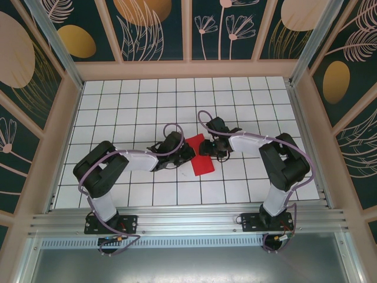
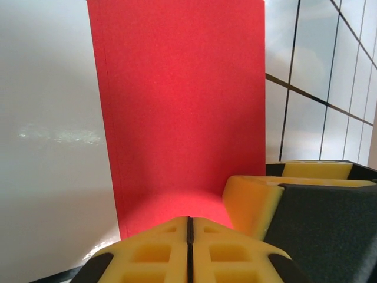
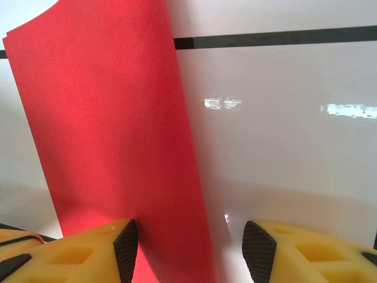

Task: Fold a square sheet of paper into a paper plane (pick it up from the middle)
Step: Hold the square sheet of paper at the center of the table.

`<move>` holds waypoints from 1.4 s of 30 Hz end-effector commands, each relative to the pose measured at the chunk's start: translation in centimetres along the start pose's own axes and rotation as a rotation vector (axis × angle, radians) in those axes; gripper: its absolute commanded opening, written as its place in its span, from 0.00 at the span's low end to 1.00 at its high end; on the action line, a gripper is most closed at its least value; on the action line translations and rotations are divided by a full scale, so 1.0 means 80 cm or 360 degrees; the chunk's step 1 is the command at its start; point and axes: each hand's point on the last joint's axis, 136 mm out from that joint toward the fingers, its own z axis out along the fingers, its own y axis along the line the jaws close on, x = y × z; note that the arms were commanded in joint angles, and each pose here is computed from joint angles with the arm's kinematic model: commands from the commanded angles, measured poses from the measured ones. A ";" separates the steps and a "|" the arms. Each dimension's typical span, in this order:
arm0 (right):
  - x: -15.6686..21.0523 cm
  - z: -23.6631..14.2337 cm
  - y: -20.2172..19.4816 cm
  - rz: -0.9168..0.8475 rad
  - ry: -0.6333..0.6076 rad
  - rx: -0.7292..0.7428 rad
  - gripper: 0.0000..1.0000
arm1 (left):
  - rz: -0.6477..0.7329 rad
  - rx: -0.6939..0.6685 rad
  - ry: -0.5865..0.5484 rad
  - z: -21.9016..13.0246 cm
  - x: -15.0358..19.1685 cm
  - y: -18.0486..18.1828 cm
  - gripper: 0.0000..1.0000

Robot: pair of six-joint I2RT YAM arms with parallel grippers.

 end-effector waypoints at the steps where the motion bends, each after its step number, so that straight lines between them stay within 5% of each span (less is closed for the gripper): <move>1: 0.039 0.042 -0.009 -0.0013 0.0170 0.0023 0.56 | 0.0009 -0.0112 0.0005 0.007 0.001 0.010 0.08; 19: 0.034 0.038 -0.004 -0.0022 0.0167 0.0014 0.57 | 0.0047 -0.0386 0.0052 0.020 0.017 0.060 0.03; 30: -0.020 -0.037 0.028 -0.0019 -0.0074 -0.0185 0.62 | 0.0044 -0.0432 0.0077 0.021 0.025 0.077 0.02; 42: -0.013 -0.044 0.053 -0.0040 -0.0033 -0.0436 0.25 | 0.0056 -0.0431 0.0081 0.022 0.024 0.075 0.02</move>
